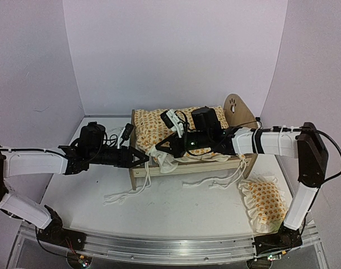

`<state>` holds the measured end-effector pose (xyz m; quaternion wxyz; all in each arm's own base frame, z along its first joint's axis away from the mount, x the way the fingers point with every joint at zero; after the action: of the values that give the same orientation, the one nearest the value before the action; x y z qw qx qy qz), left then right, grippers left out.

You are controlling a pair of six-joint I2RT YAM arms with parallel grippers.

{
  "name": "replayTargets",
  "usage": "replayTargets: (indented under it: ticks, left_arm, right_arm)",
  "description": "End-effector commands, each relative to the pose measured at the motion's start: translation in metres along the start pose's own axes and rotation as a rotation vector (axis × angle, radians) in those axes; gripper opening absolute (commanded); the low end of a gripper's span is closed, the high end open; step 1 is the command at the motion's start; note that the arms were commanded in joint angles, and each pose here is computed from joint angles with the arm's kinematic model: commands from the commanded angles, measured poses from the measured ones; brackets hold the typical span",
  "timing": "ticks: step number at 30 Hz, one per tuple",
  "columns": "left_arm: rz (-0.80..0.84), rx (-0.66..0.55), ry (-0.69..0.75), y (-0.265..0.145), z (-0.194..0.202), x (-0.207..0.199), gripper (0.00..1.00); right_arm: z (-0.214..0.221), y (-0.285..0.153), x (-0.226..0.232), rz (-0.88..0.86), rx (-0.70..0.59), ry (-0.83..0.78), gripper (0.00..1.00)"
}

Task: Set up the pet bed

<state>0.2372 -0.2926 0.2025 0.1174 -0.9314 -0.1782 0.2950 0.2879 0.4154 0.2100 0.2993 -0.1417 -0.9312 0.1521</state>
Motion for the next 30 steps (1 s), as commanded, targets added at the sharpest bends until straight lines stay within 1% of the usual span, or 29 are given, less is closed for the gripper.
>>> replayTargets:
  ticks: [1,4,8,10,13,18,24,27,28,30]
  left_arm:
    - [0.061,-0.048,0.107,0.000,-0.023,-0.013,0.41]
    - [0.025,-0.033,0.139,0.000,-0.019,-0.007,0.32]
    - [-0.162,0.019,0.189,-0.005,-0.015,0.017,0.25]
    - [-0.173,0.028,0.203,-0.004,-0.013,0.020,0.24]
    - [-0.181,0.035,0.208,0.000,-0.014,0.023,0.20]
    - [-0.161,0.032,0.226,0.006,-0.017,0.021,0.18]
    - [-0.127,0.031,0.240,0.009,-0.016,0.015,0.19]
    - [-0.109,0.034,0.246,0.010,-0.015,0.011,0.20]
    - [-0.108,0.030,0.246,0.008,-0.016,0.010,0.22]
    - [-0.103,0.026,0.247,0.007,-0.014,0.007,0.24]
  right_arm:
    - [-0.022,-0.006,0.014,-0.062,-0.051,-0.052,0.00]
    - [-0.024,-0.006,0.015,-0.075,-0.053,-0.056,0.00]
    - [-0.027,-0.006,0.017,-0.089,-0.055,-0.057,0.00]
    - [-0.027,-0.006,0.018,-0.093,-0.055,-0.058,0.00]
    - [-0.027,-0.006,0.018,-0.094,-0.055,-0.060,0.00]
    - [-0.026,-0.005,0.018,-0.101,-0.052,-0.056,0.00]
    - [-0.027,-0.006,0.019,-0.105,-0.054,-0.059,0.00]
    - [-0.026,-0.005,0.019,-0.106,-0.053,-0.059,0.00]
    - [-0.026,-0.005,0.019,-0.106,-0.052,-0.059,0.00]
    - [-0.027,-0.005,0.020,-0.109,-0.053,-0.060,0.00]
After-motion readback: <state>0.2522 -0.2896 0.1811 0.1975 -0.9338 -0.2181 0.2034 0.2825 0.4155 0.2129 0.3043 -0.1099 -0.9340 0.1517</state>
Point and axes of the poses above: each gripper's point midway between its finger pads, its own y axis out along the fingers, its own x axis along the line the jaws close on, z = x × y, the point moved 3 cm from there along -y, back along the fingers, and after that the axes turned 14 degrees about y, right-handed, at the moved point
